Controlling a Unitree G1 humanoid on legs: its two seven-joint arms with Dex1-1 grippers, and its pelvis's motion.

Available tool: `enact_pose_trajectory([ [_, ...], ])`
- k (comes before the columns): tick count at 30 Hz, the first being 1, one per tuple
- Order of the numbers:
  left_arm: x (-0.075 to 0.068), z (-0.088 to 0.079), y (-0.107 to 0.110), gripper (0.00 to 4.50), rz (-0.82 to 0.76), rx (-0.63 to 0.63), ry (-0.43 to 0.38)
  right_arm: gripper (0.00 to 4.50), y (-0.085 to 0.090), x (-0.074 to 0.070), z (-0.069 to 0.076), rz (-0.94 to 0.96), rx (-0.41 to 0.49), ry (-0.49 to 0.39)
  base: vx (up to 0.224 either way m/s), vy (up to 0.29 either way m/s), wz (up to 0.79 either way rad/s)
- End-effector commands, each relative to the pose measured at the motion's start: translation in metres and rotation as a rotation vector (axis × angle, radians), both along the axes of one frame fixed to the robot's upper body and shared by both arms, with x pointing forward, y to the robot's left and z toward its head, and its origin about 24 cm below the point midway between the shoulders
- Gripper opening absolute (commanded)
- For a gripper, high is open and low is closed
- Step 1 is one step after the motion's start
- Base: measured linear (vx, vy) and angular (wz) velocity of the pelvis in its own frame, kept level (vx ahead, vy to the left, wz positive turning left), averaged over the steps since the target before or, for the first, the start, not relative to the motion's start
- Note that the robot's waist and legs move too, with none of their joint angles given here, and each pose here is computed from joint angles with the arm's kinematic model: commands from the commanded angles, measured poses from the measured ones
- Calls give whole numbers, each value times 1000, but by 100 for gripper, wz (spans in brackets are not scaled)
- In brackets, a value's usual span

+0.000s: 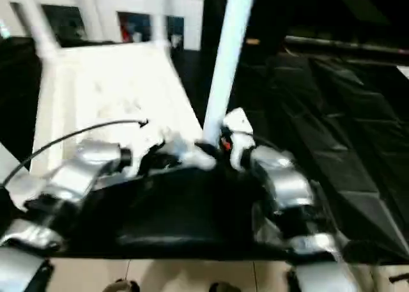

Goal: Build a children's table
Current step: Rotate leg to tighten

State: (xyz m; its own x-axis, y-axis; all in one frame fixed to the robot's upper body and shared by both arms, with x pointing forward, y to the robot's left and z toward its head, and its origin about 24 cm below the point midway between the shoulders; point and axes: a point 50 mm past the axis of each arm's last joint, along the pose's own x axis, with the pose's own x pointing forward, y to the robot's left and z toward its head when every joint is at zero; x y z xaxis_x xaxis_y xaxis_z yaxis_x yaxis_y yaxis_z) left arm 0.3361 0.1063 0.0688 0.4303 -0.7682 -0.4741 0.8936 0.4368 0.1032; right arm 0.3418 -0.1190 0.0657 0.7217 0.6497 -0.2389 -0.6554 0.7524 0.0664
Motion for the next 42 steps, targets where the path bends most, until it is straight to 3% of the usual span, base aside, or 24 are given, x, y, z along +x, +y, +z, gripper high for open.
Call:
enact_pose_trajectory([
  [1, 5, -5, -19, 0, 129, -64, 11, 204, 6, -1, -31, -144, -49, 127, 0, 0, 0],
  [5, 7, -5, -43, 0, 193, -102, 17, 204, 27, 3, -38, -226, -62, 152, 0, 0, 0],
  [9, 3, -4, -53, 0, 152, -109, 20, 204, 40, 4, -32, -170, -31, 137, 0, 0, 0],
  [10, 3, -4, -51, 0, 143, -104, 18, 257, 40, 4, -30, -156, -23, 127, 0, 0, 0],
  [17, 3, -5, -31, 0, 108, -82, 14, 315, 35, 4, -16, -5, 16, 61, 0, 0, 0],
  [23, -1, -2, -9, 0, -13, -86, 22, 315, 17, -10, -6, 257, -19, 6, 0, 0, 0],
  [32, -19, 3, 18, 0, -244, -105, 92, 315, -13, -30, 1, 485, -46, 49, 0, 0, 0],
  [36, -23, 3, 21, 0, -277, -106, 103, 315, -15, -32, 2, 509, -40, 56, 0, 0, 0],
  [37, -24, 3, 22, 0, -282, -107, 105, 291, -14, -33, 3, 514, -34, 60, 0, 0, 0],
  [42, -25, 3, 22, 0, -289, -109, 111, 255, -10, -36, 0, 537, -34, 75, 0, 0, 0],
])
